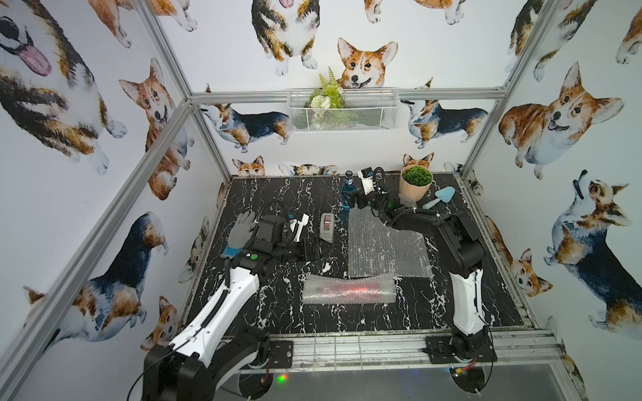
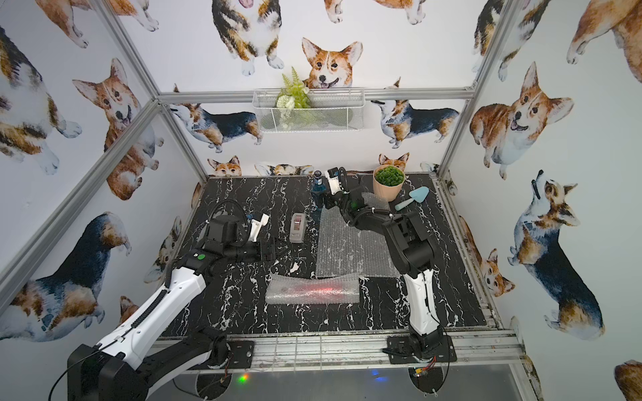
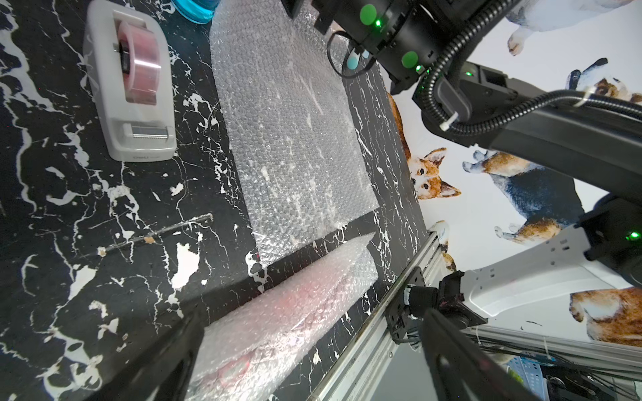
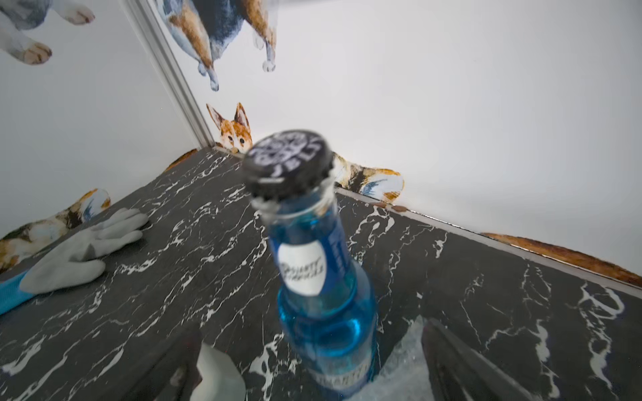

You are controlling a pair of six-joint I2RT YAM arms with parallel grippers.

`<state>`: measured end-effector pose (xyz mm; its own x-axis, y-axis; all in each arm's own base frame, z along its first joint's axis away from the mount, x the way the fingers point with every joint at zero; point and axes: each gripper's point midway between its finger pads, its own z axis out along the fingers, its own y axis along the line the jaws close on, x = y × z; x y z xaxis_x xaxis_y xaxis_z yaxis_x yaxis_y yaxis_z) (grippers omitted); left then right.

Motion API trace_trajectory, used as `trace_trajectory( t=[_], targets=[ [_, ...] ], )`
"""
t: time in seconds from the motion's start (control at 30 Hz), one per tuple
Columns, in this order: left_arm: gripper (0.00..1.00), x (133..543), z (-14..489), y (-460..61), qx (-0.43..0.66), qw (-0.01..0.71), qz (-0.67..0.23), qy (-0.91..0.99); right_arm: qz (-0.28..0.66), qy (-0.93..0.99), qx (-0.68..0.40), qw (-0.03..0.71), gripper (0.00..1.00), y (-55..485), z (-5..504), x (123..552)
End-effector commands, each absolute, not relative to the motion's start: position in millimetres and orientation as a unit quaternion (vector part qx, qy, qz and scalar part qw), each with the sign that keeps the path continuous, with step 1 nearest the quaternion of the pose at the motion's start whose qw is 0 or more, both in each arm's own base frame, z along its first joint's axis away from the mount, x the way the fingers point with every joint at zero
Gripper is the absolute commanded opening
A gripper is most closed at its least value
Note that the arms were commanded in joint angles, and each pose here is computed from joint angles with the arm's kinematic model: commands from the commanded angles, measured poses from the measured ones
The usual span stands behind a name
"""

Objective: Wrap wine bottles in bubble wrap
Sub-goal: Pick up the wine bottle from the center of the board.

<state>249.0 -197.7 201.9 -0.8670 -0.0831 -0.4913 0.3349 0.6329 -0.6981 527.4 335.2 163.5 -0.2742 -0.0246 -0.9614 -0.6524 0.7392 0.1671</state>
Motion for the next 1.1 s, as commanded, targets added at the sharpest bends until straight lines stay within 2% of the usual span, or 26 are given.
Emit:
trace_trajectory(
  t=[0.0,0.13,0.3,0.5,0.67,0.8,0.97,1.07],
  targets=[
    [1.00,249.2,207.3,-197.4,0.077,0.254,-0.423,0.866,0.307,0.731,-0.206,0.574,0.99,345.4,173.0,542.1],
    [1.00,248.1,209.5,-197.2,0.078,0.256,-0.425,0.865,0.288,0.758,-0.201,0.549,0.96,346.3,160.4,553.7],
    [1.00,250.9,210.7,-199.6,0.081,0.255,-0.428,0.863,0.286,0.789,-0.220,0.497,0.91,349.2,126.7,548.7],
    [1.00,249.8,210.5,-199.5,0.086,0.252,-0.426,0.865,0.290,0.788,-0.219,0.496,0.84,351.3,127.0,548.9],
    [1.00,250.0,210.2,-199.6,0.087,0.251,-0.426,0.865,0.292,0.787,-0.210,0.501,0.72,349.1,127.7,552.1],
    [1.00,248.7,208.0,-199.5,0.087,0.247,-0.425,0.867,0.296,0.781,-0.209,0.509,0.71,349.9,130.6,557.8],
    [1.00,249.7,207.7,-199.7,0.088,0.246,-0.423,0.867,0.300,0.774,-0.214,0.515,0.53,351.5,132.7,557.7],
    [1.00,250.6,206.3,-200.6,0.087,0.243,-0.425,0.868,0.302,0.762,-0.223,0.528,0.51,353.9,136.4,555.4]
  ],
)
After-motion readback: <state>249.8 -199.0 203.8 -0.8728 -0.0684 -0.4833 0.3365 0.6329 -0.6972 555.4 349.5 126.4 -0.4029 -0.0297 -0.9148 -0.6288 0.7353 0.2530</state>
